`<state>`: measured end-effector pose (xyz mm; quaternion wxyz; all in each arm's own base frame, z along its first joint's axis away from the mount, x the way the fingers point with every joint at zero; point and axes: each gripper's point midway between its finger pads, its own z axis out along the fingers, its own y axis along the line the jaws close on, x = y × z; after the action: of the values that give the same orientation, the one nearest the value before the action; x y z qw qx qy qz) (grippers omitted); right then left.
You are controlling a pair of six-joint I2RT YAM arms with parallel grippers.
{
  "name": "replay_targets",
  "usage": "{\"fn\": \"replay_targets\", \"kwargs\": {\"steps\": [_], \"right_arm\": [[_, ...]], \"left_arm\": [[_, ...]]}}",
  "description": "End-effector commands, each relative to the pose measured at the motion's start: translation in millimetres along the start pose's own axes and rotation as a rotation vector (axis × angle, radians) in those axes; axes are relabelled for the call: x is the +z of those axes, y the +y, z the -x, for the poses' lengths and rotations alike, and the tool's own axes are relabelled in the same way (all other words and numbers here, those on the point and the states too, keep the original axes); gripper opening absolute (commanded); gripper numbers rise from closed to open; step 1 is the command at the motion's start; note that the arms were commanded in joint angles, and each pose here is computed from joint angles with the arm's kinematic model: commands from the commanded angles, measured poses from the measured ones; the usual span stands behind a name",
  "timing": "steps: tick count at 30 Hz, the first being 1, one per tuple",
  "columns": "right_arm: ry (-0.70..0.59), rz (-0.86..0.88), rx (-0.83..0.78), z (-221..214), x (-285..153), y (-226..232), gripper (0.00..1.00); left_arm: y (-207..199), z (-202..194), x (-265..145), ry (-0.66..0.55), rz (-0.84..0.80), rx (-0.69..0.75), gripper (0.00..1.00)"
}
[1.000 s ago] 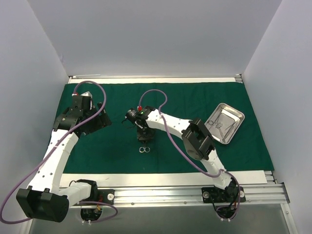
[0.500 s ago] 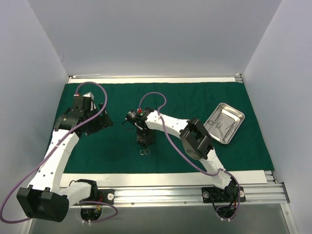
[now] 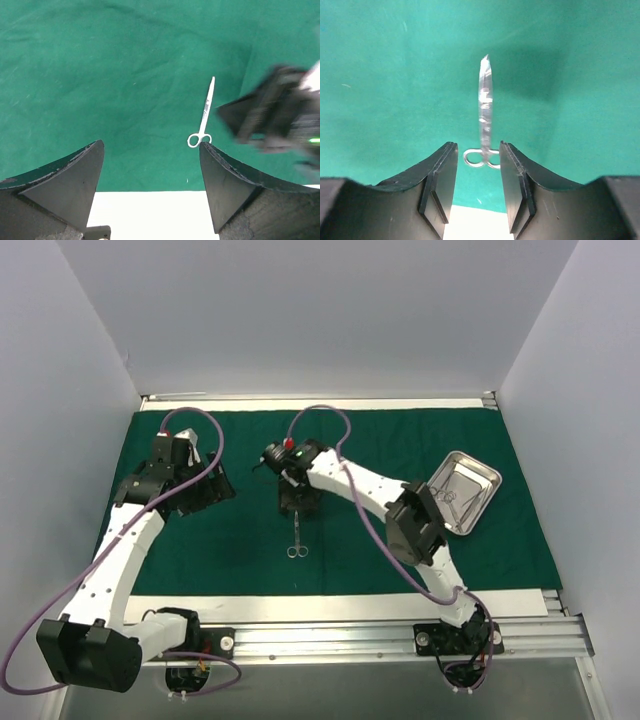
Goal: Open and lay out the surgical kit
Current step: Place the medical item in the surgical kit, then pick up the medical item from the container.
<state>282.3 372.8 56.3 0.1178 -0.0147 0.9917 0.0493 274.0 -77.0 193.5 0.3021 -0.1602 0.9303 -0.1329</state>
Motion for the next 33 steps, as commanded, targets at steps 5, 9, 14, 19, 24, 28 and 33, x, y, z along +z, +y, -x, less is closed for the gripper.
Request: {"fn": "replay_targets", "kwargs": {"steps": [5, 9, 14, 19, 24, 28, 33], "right_arm": [[-0.239, 0.037, 0.204, 93.3, -123.9, -120.4, 0.44], [-0.302, -0.045, 0.346, 99.1, -151.1, -225.4, 0.46], [-0.276, -0.188, 0.52, 79.0, -154.4, -342.8, 0.43], [-0.207, -0.212, 0.627, 60.5, -132.1, -392.3, 0.27], [-0.198, -0.209, 0.666, 75.0, -98.6, -410.5, 0.22], [-0.177, -0.225, 0.653, 85.6, -72.9, -419.6, 0.29], [-0.112, -0.239, 0.639, 88.3, -41.1, -425.2, 0.36]], "left_arm": [[-34.8, 18.1, 21.5, -0.026, -0.194, 0.127, 0.85], [-50.1, 25.3, 38.6, 0.0, -0.25, 0.162, 0.86], [-65.8, 38.0, 51.7, 0.024, -0.273, 0.215, 0.85], [-71.3, 44.0, 70.4, 0.051, -0.265, 0.259, 0.85], [-72.3, 37.5, 88.6, 0.107, -0.279, 0.268, 0.83], [-73.3, 39.8, 91.7, 0.124, -0.284, 0.268, 0.83], [-72.7, 39.2, 93.7, 0.138, -0.284, 0.266, 0.82]]}}
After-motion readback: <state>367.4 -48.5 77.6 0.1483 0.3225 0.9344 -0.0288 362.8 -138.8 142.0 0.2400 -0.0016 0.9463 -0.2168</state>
